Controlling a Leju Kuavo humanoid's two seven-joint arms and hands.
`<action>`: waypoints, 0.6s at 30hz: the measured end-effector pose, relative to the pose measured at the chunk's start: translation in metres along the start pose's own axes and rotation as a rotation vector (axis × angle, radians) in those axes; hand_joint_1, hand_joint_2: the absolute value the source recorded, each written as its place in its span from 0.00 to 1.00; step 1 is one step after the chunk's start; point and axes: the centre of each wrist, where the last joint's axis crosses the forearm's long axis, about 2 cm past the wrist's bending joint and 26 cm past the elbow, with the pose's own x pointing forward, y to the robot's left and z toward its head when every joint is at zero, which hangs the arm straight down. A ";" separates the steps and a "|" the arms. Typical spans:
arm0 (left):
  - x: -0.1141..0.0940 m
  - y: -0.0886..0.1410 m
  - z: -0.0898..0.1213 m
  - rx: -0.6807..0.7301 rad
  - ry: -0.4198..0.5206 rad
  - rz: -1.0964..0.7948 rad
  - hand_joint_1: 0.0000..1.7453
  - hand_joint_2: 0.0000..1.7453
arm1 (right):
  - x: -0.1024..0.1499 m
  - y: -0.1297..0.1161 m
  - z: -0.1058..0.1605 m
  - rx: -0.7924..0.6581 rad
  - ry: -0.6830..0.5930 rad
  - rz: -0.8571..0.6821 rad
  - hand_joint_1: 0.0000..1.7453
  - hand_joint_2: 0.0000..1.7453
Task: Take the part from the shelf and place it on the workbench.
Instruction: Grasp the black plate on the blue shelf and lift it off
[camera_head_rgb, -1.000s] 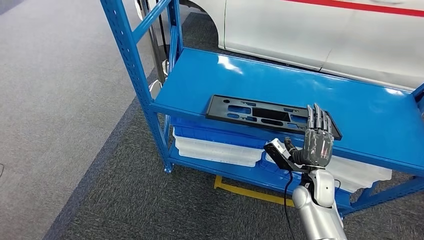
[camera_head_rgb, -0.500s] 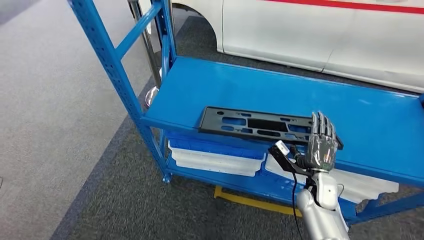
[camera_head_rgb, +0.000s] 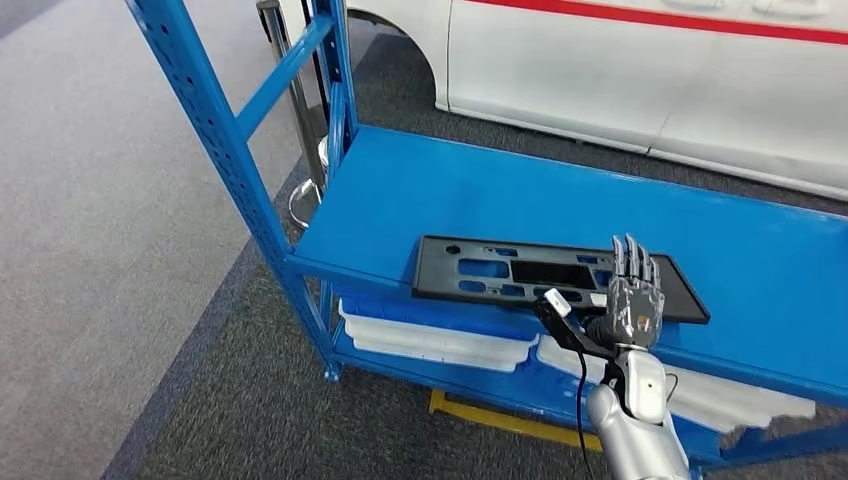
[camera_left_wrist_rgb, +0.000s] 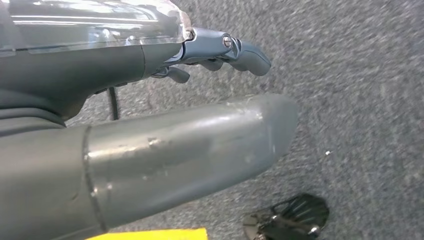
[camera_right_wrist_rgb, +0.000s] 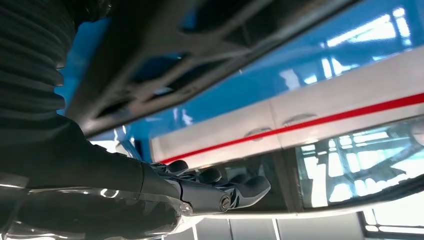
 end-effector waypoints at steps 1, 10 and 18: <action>0.001 0.000 0.000 0.001 -0.001 0.000 0.00 0.00 | 0.000 0.000 0.000 0.001 0.000 0.001 0.00 1.00; 0.001 0.000 -0.001 -0.004 -0.010 -0.014 0.00 0.00 | 0.003 0.004 0.002 0.030 -0.015 0.022 0.00 1.00; 0.005 0.002 -0.003 -0.006 -0.027 -0.025 0.00 0.00 | 0.032 0.012 -0.003 0.066 -0.140 0.074 1.00 1.00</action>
